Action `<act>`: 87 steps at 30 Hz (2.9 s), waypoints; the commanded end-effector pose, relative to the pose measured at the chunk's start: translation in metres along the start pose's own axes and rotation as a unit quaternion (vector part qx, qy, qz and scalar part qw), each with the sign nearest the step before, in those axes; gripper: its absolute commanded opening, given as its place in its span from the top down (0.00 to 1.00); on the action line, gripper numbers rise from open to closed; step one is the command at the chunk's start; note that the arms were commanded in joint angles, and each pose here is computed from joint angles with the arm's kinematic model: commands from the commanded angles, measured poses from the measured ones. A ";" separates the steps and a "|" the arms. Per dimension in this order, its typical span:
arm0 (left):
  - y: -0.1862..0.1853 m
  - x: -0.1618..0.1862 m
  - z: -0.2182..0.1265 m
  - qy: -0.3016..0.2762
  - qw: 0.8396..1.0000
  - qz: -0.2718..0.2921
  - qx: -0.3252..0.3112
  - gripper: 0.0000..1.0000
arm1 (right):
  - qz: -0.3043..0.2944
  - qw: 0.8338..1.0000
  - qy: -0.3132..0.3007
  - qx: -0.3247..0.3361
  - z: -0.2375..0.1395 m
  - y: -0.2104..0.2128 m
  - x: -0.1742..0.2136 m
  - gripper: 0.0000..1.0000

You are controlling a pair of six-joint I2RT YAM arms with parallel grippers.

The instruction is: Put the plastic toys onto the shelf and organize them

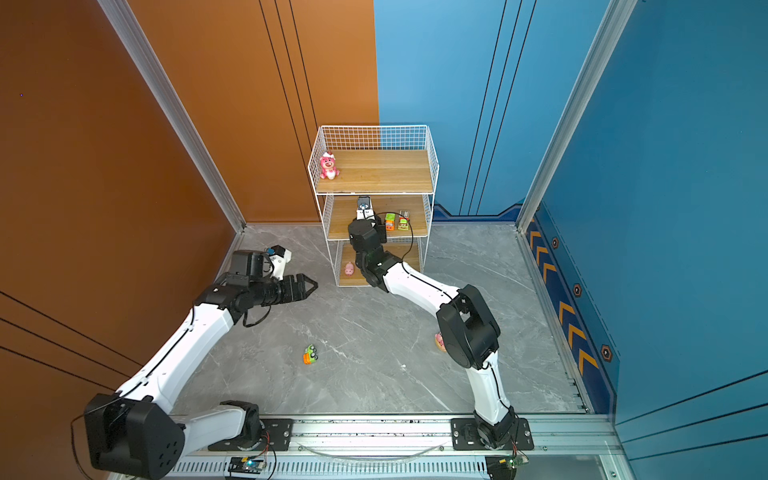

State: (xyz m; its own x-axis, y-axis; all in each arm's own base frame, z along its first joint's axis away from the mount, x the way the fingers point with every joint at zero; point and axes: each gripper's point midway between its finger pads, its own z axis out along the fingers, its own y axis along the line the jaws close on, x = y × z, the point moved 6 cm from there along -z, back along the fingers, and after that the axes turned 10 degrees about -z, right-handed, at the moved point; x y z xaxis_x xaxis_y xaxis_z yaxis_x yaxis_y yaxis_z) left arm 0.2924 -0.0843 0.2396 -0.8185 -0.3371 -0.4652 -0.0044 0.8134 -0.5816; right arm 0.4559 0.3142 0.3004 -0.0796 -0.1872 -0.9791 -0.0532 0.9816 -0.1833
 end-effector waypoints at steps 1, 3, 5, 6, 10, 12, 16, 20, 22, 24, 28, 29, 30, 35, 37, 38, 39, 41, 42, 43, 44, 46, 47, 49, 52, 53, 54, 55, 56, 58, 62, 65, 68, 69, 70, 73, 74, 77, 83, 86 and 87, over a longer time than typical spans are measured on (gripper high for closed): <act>0.001 0.003 0.001 0.003 1.000 0.002 0.006 0.17 | 0.001 1.000 -0.001 0.003 0.000 -0.001 -0.006 0.57; 0.001 0.002 0.001 0.002 1.000 0.003 0.007 0.17 | 0.000 1.000 -0.003 0.002 -0.001 -0.001 -0.008 0.53; 0.001 0.002 0.001 0.002 1.000 0.002 0.006 0.17 | -0.001 1.000 -0.005 0.001 -0.003 -0.001 -0.011 0.50; 0.001 0.002 0.001 0.002 1.000 0.002 0.006 0.17 | -0.001 1.000 -0.006 0.000 -0.004 0.000 -0.011 0.49; 0.001 0.002 0.001 0.002 1.000 0.002 0.006 0.17 | -0.004 1.000 -0.010 -0.003 -0.010 0.002 -0.014 0.46; 0.002 0.002 0.001 0.002 1.000 0.001 0.006 0.17 | -0.004 1.000 -0.012 -0.005 -0.013 0.003 -0.015 0.45; 0.002 0.002 0.001 0.002 1.000 0.002 0.006 0.16 | -0.006 1.000 -0.014 -0.007 -0.018 0.003 -0.015 0.42; 0.002 0.002 0.001 0.003 1.000 0.002 0.006 0.16 | -0.010 1.000 -0.015 -0.006 -0.024 0.002 -0.015 0.38; 0.002 0.002 0.001 0.003 1.000 0.001 0.006 0.15 | -0.011 1.000 -0.015 -0.005 -0.027 0.000 -0.016 0.36; 0.002 0.002 0.001 0.002 1.000 0.002 0.005 0.15 | -0.012 1.000 -0.016 -0.004 -0.030 -0.001 -0.016 0.35; 0.001 0.002 0.001 0.002 1.000 0.002 0.006 0.15 | -0.014 1.000 -0.017 -0.001 -0.035 -0.005 -0.016 0.30; 0.002 0.002 0.002 0.003 1.000 0.002 0.005 0.15 | -0.014 1.000 -0.018 0.000 -0.036 -0.006 -0.017 0.29; 0.002 0.002 0.002 0.003 1.000 0.002 0.005 0.15 | -0.015 1.000 -0.019 -0.002 -0.038 -0.006 -0.017 0.28; 0.002 0.002 0.002 0.003 1.000 0.003 0.003 0.15 | -0.016 1.000 -0.022 -0.002 -0.047 -0.009 -0.017 0.25; 0.003 0.002 0.002 0.003 1.000 0.002 0.003 0.15 | -0.019 1.000 -0.023 -0.005 -0.051 -0.009 -0.018 0.23; 0.003 0.002 0.002 0.002 1.000 0.002 0.003 0.15 | -0.020 1.000 -0.023 -0.006 -0.053 -0.009 -0.018 0.23; 0.003 0.002 0.002 0.002 1.000 0.003 0.003 0.15 | -0.022 0.999 -0.023 -0.007 -0.056 -0.009 -0.018 0.22; 0.003 0.002 0.002 0.002 1.000 0.003 0.002 0.15 | -0.023 0.999 -0.023 -0.010 -0.061 -0.010 -0.017 0.21; 0.003 0.002 0.002 0.001 1.000 0.003 0.001 0.15 | -0.022 0.999 -0.024 -0.012 -0.065 -0.011 -0.017 0.21; 0.004 0.002 0.002 0.001 1.000 0.003 0.000 0.15 | -0.023 0.999 -0.024 -0.013 -0.068 -0.011 -0.017 0.20; 0.003 0.001 0.002 0.001 1.000 0.003 0.000 0.15 | -0.024 0.999 -0.023 -0.015 -0.071 -0.012 -0.016 0.19; 0.004 0.001 0.002 -0.001 1.000 0.003 -0.003 0.15 | -0.028 0.999 -0.020 -0.020 -0.078 -0.013 -0.014 0.18; 0.004 0.001 0.001 -0.002 1.000 0.003 -0.005 0.10 | -0.029 0.999 -0.020 -0.022 -0.081 -0.014 -0.014 0.17; 0.006 0.001 0.001 -0.003 1.000 0.002 -0.007 0.08 | -0.035 0.999 -0.019 -0.026 -0.090 -0.015 -0.012 0.14; 0.007 0.001 0.001 -0.004 1.000 0.001 -0.010 0.06 | -0.036 0.999 -0.019 -0.027 -0.102 -0.019 -0.012 0.11; 0.007 0.000 0.001 -0.006 1.000 0.002 -0.010 0.02 | -0.037 0.999 -0.017 -0.029 -0.106 -0.021 -0.012 0.10; 0.008 0.000 0.001 -0.007 1.000 0.002 -0.013 0.01 | -0.038 0.999 -0.017 -0.032 -0.111 -0.023 -0.012 0.09; 0.008 0.000 0.000 -0.009 1.000 0.003 -0.016 0.02 | -0.039 0.998 -0.017 -0.036 -0.115 -0.023 -0.012 0.08; 0.010 0.000 0.000 -0.012 1.000 0.003 -0.020 0.02 | -0.040 0.998 -0.017 -0.039 -0.121 -0.025 -0.012 0.07; 0.012 -0.001 -0.001 -0.017 0.999 0.004 -0.028 0.02 | -0.041 0.998 -0.015 -0.044 -0.131 -0.028 -0.012 0.05; 0.021 -0.003 -0.002 -0.022 0.998 0.000 -0.053 0.02 | -0.042 0.997 -0.004 -0.057 -0.153 -0.041 -0.003 0.00; 0.029 -0.002 -0.001 -0.024 0.997 -0.004 -0.080 0.02 | -0.038 0.997 0.010 -0.071 -0.169 -0.055 0.007 0.00; 0.041 0.000 0.004 -0.016 0.992 -0.010 -0.121 0.02 | -0.028 0.996 0.031 -0.085 -0.183 -0.074 0.021 0.00; 0.046 0.001 0.005 -0.012 0.990 -0.013 -0.137 0.02 | -0.022 0.995 0.043 -0.088 -0.186 -0.082 0.030 0.00; 0.049 0.002 0.006 -0.009 0.988 -0.015 -0.150 0.02 | -0.014 0.995 0.050 -0.091 -0.190 -0.090 0.037 0.00; 0.055 0.003 0.008 -0.005 0.983 -0.023 -0.182 0.02 | 0.002 0.992 0.092 -0.092 -0.195 -0.116 0.069 0.01; 0.056 0.004 0.007 -0.002 0.982 -0.026 -0.189 0.02 | 0.006 0.990 0.109 -0.090 -0.196 -0.125 0.081 0.01; 0.065 0.012 0.006 0.009 0.975 -0.036 -0.221 0.02 | 0.025 0.985 0.149 -0.083 -0.197 -0.151 0.109 0.02; 0.072 0.037 0.006 0.039 0.961 -0.060 -0.267 0.01 | 0.074 0.971 0.209 -0.093 -0.197 -0.171 0.145 0.03; 0.068 0.050 0.011 0.056 0.953 -0.056 -0.293 0.00 | 0.095 0.963 0.232 -0.100 -0.193 -0.175 0.157 0.04; 0.067 0.056 0.013 0.067 0.949 -0.056 -0.304 0.00 | 0.101 0.960 0.240 -0.103 -0.192 -0.175 0.159 0.04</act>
State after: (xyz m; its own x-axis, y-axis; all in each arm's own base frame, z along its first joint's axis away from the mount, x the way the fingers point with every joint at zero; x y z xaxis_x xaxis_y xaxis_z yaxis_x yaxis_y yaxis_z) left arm 0.2694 -0.0556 0.1795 -0.8453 -0.3910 -0.3641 -0.3316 0.9183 -0.2163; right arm 0.2660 0.1017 0.2080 -0.4793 -0.0815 -0.8739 -0.1444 0.9894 -0.0131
